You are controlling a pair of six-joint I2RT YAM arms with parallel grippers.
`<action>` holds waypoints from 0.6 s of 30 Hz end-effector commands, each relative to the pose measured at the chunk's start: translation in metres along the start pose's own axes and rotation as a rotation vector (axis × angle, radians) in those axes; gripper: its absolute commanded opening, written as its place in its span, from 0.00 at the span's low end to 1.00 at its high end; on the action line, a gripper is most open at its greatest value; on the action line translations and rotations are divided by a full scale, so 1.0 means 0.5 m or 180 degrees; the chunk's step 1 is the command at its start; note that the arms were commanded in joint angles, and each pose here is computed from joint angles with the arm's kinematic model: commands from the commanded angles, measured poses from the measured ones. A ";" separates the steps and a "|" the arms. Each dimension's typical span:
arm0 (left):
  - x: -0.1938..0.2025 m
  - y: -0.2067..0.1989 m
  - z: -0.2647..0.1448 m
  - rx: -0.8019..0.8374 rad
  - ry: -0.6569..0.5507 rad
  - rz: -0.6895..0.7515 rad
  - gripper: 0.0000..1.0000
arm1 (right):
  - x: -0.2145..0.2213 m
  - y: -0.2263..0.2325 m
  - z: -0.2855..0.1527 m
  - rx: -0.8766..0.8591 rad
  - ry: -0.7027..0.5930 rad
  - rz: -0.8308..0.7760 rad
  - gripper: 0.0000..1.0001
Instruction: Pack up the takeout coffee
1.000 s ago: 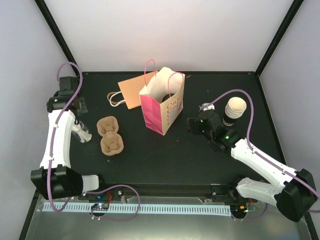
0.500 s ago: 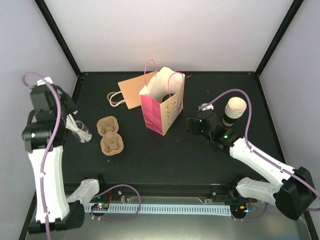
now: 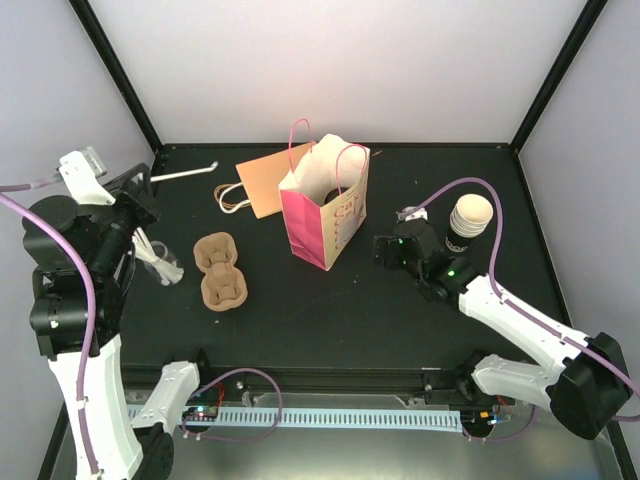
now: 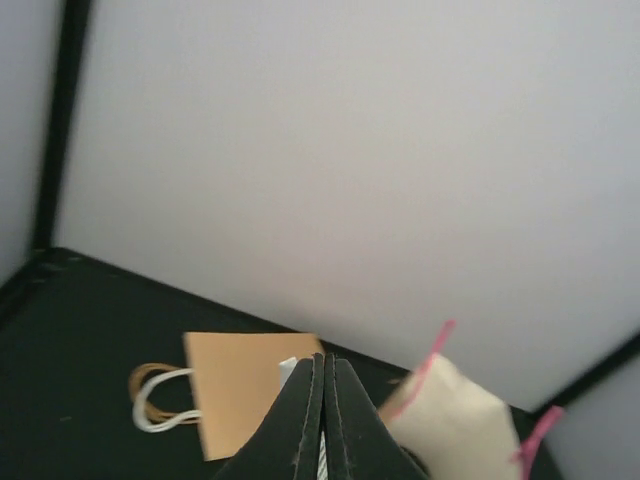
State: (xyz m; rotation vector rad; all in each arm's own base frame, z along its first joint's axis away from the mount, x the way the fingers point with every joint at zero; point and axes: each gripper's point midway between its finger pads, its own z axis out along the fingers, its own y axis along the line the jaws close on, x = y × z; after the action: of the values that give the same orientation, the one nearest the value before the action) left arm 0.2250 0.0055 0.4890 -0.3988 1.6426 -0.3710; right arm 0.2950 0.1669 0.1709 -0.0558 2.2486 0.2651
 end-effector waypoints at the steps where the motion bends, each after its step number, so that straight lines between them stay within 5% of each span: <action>1: 0.002 -0.123 0.005 0.1158 0.0139 -0.0250 0.02 | -0.023 -0.015 -0.011 0.0111 -0.0161 0.0049 1.00; 12: 0.077 -0.271 0.062 0.2133 0.0460 -0.0123 0.02 | -0.035 -0.042 -0.039 0.0231 -0.0344 0.0115 1.00; 18: 0.086 -0.300 0.117 0.1981 0.0393 0.0107 0.01 | -0.039 -0.052 -0.050 0.0286 -0.0384 0.0122 1.00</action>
State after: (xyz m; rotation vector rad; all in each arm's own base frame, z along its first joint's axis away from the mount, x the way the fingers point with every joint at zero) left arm 0.2739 -0.1511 0.4872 0.1053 1.6562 -0.9783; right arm 0.2921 0.1472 0.1928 0.0064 2.1659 0.2207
